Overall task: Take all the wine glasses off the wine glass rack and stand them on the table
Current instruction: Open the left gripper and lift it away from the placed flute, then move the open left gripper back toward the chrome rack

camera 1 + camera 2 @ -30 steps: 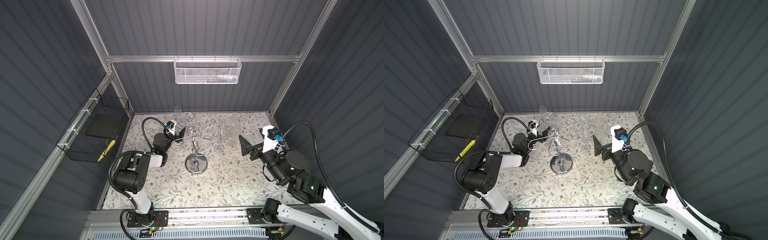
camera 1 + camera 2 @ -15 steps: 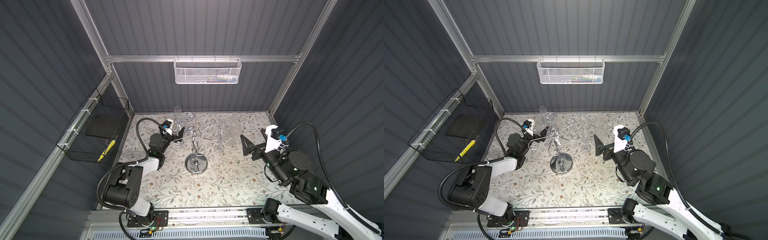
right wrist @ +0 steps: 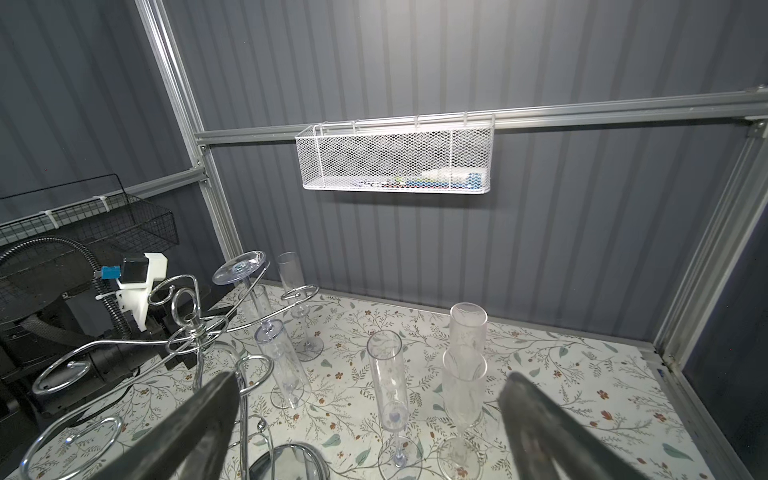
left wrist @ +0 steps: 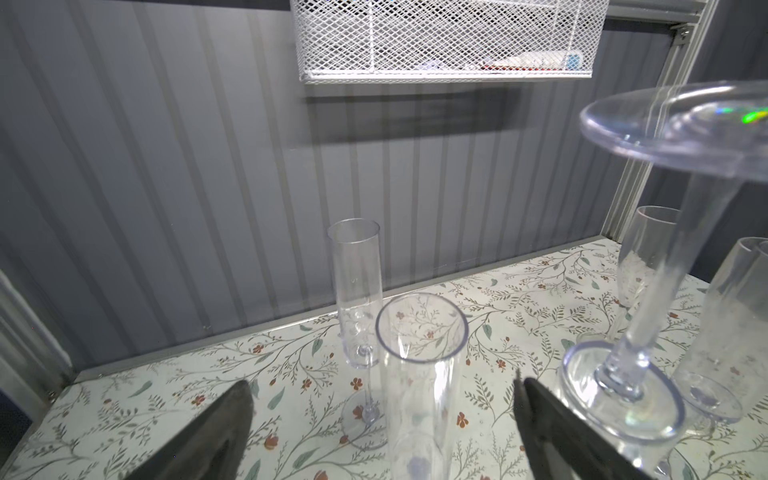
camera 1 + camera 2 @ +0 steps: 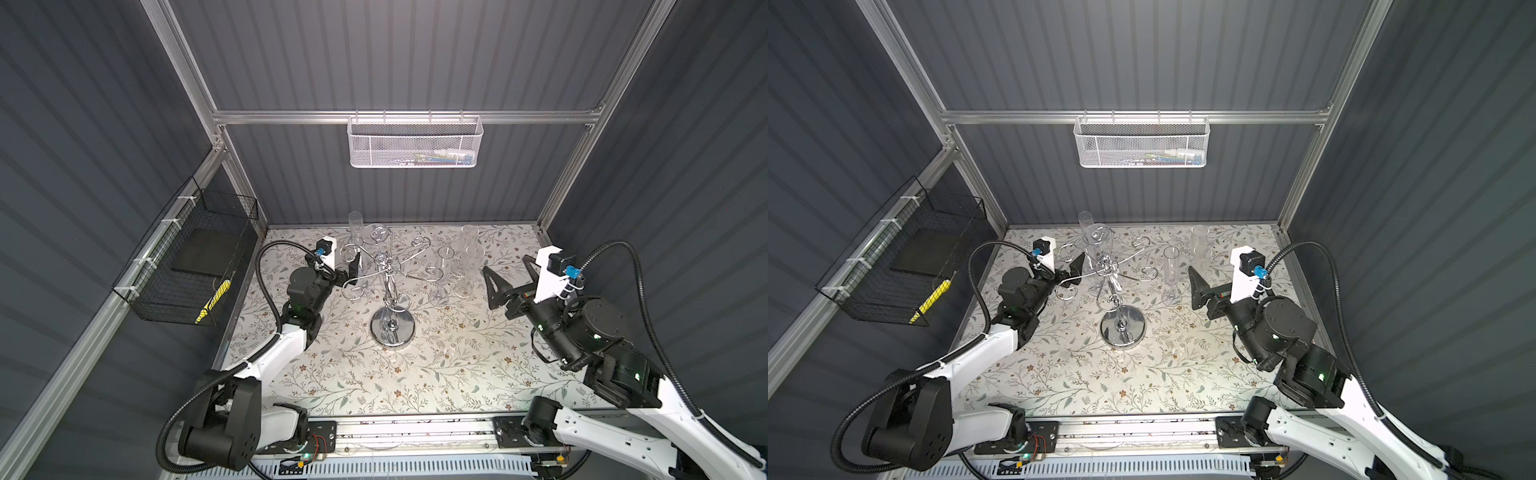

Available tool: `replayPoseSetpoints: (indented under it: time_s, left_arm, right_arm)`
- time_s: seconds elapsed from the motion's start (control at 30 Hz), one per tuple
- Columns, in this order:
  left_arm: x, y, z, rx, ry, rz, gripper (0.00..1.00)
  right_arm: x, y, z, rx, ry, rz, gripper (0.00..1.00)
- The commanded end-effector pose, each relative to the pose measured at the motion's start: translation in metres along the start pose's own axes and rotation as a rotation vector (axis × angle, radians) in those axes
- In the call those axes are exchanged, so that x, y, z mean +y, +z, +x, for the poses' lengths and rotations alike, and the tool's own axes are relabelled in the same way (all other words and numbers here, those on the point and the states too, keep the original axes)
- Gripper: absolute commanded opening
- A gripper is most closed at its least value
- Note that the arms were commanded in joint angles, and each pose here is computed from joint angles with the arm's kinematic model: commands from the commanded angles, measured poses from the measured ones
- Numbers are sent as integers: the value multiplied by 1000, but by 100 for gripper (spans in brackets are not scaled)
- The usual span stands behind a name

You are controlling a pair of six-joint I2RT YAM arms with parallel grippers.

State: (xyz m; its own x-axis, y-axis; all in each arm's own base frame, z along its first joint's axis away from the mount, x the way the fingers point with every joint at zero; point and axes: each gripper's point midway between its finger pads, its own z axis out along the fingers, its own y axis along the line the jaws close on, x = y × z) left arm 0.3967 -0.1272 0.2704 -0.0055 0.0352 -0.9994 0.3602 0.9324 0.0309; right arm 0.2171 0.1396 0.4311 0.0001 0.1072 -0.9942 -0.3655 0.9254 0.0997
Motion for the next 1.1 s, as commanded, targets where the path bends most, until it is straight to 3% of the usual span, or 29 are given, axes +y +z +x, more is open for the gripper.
replayPoseSetpoints:
  time_s: [0.0, 0.43, 0.67, 0.93, 1.07]
  left_arm:
    - [8, -12, 14, 89, -28, -63, 99]
    - [44, -50, -1, 271, -98, -263, 100]
    - [51, -65, -39, 292, -67, -284, 100]
    - [62, -68, -92, 269, -109, -329, 100]
    - [49, -56, -120, 253, -112, -234, 100]
  right_arm:
    - [-2, -5, -11, -19, 30, -8, 99]
    - [-1, -13, -11, -6, 67, -38, 99]
    - [1, -13, -8, 3, 73, -51, 99]
    - [0, -16, -8, 5, 77, -59, 99]
    - [1, -18, -6, 14, 83, -68, 99]
